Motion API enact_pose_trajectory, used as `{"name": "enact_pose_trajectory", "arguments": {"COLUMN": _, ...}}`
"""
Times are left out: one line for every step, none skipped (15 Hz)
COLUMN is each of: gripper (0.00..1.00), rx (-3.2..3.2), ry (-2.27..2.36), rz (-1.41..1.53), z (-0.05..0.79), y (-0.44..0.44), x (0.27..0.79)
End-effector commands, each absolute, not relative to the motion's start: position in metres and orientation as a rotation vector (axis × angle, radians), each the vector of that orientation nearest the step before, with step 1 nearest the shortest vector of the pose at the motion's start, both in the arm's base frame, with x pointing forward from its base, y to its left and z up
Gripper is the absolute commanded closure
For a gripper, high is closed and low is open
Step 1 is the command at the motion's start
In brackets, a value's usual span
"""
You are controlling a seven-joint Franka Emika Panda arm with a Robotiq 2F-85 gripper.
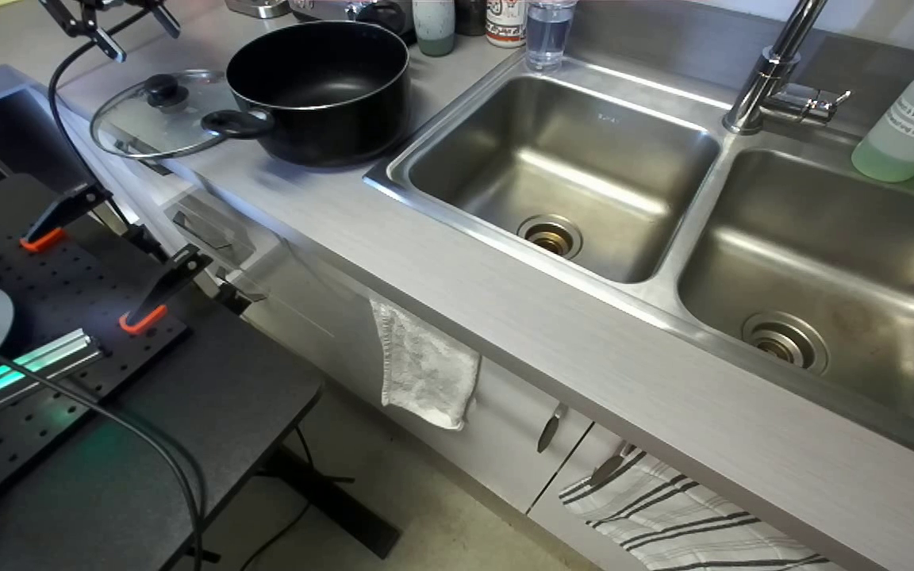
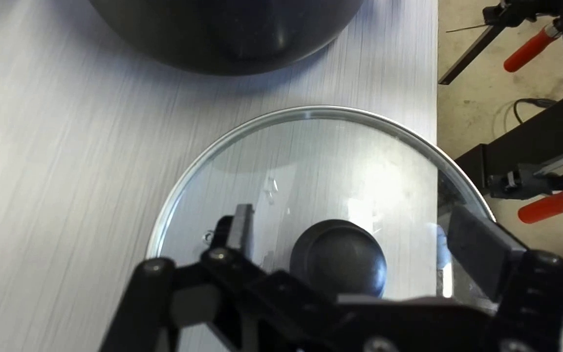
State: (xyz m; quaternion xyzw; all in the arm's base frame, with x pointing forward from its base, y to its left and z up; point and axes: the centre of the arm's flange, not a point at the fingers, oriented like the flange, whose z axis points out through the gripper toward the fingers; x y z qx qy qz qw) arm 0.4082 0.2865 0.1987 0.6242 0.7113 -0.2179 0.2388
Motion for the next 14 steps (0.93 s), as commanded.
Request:
{"name": "enact_pose_trajectory", "arguments": {"gripper": 0.00, "rx": 1.635, "ry": 1.982, "rz": -0.625, "z": 0.182, "y": 0.290, "x": 0.405}}
{"name": "enact_pose_trajectory", "arguments": {"gripper": 0.00, "rx": 1.626, "ry": 1.986, "rz": -0.634, "z": 0.178, "y": 0.290, "x": 0.405}}
{"name": "enact_pose_trajectory", "arguments": {"gripper": 0.00, "rx": 1.620, "ry": 1.989, "rz": -0.641, "z": 0.175, "y": 0.290, "x": 0.404}}
{"name": "enact_pose_trajectory", "arguments": {"gripper": 0.00, "rx": 1.614, "ry": 1.994, "rz": -0.647, "z": 0.171, "y": 0.290, "x": 0.403}}
{"name": "enact_pose_trajectory", "arguments": {"gripper": 0.00, "rx": 1.608, "ry": 1.998, "rz": -0.652, "z": 0.168, "y": 0.290, "x": 0.401}}
{"name": "enact_pose_trajectory", "arguments": {"gripper": 0.00, "rx": 1.602, "ry": 2.003, "rz": -0.652, "z": 0.165, "y": 0.291, "x": 0.400}}
{"name": "enact_pose_trajectory", "arguments": {"gripper": 0.00, "rx": 1.597, "ry": 2.005, "rz": -0.657, "z": 0.163, "y": 0.291, "x": 0.399}}
{"name": "enact_pose_trajectory", "arguments": {"gripper": 0.00, "rx": 1.593, "ry": 2.008, "rz": -0.661, "z": 0.160, "y": 0.291, "x": 0.398}}
{"name": "enact_pose_trajectory", "arguments": {"gripper": 0.00, "rx": 1.591, "ry": 2.010, "rz": -0.665, "z": 0.159, "y": 0.291, "x": 0.397}}
{"name": "enact_pose_trajectory", "arguments": {"gripper": 0.00, "rx": 1.591, "ry": 2.011, "rz": -0.670, "z": 0.157, "y": 0.291, "x": 0.396}}
{"name": "enact_pose_trajectory", "arguments": {"gripper": 0.00, "rx": 1.589, "ry": 2.013, "rz": -0.673, "z": 0.156, "y": 0.291, "x": 0.395}}
{"name": "enact_pose_trajectory", "arguments": {"gripper": 0.00, "rx": 1.587, "ry": 2.014, "rz": -0.678, "z": 0.154, "y": 0.292, "x": 0.395}}
{"name": "enact_pose_trajectory", "arguments": {"gripper": 0.00, "rx": 1.584, "ry": 2.016, "rz": -0.681, "z": 0.153, "y": 0.292, "x": 0.394}}
{"name": "enact_pose_trajectory", "arguments": {"gripper": 0.00, "rx": 1.582, "ry": 2.018, "rz": -0.682, "z": 0.152, "y": 0.292, "x": 0.393}}
